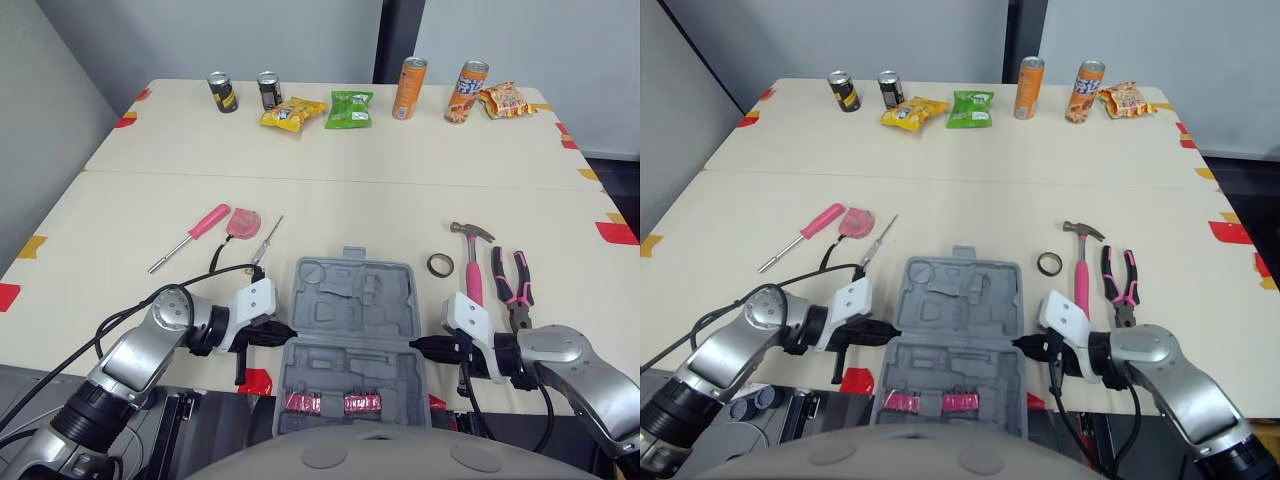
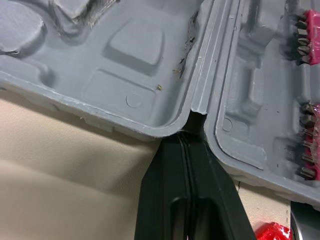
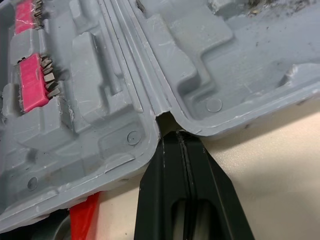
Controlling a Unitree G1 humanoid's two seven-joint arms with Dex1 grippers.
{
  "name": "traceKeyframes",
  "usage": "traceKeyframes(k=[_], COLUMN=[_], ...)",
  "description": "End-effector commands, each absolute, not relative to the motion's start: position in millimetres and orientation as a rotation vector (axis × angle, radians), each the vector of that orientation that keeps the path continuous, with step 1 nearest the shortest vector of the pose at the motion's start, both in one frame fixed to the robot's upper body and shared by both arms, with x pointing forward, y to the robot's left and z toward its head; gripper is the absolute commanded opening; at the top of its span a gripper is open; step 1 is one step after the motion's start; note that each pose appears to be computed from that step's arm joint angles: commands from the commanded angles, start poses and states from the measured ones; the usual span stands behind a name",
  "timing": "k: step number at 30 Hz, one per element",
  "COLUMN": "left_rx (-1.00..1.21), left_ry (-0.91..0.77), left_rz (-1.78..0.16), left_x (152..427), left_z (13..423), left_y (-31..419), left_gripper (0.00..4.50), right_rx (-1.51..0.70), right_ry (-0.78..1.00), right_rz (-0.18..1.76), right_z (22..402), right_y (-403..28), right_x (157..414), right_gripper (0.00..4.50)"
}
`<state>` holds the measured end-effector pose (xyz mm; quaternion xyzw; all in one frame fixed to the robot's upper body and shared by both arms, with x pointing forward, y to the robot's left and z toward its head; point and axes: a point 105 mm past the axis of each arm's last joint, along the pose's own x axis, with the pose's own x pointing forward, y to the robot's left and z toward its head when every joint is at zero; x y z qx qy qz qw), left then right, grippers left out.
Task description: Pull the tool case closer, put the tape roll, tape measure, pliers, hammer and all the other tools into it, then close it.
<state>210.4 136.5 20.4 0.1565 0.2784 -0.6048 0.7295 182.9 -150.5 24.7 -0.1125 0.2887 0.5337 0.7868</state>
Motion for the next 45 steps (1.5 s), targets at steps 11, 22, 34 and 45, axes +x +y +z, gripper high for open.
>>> traceKeyframes(k=[11,22,34,45], left_rx=[0.361,0.35,0.359,0.357], left_ry=[0.631,0.609,0.601,0.6], left_rz=[-1.248,-1.23,-1.222,-1.217], left_x=[222,227,229,230], left_z=[15,19,20,19], left_y=[143,142,141,141], left_gripper=[0.01,0.01,0.01,0.01], right_rx=[-0.245,-0.25,-0.25,-0.249], right_ry=[0.589,0.59,0.592,0.596], right_rz=[1.176,1.166,1.164,1.162], right_z=[31,30,29,29], right_y=[-147,-149,-149,-149], right_x=[183,184,184,183], right_gripper=[0.03,0.03,0.03,0.03])
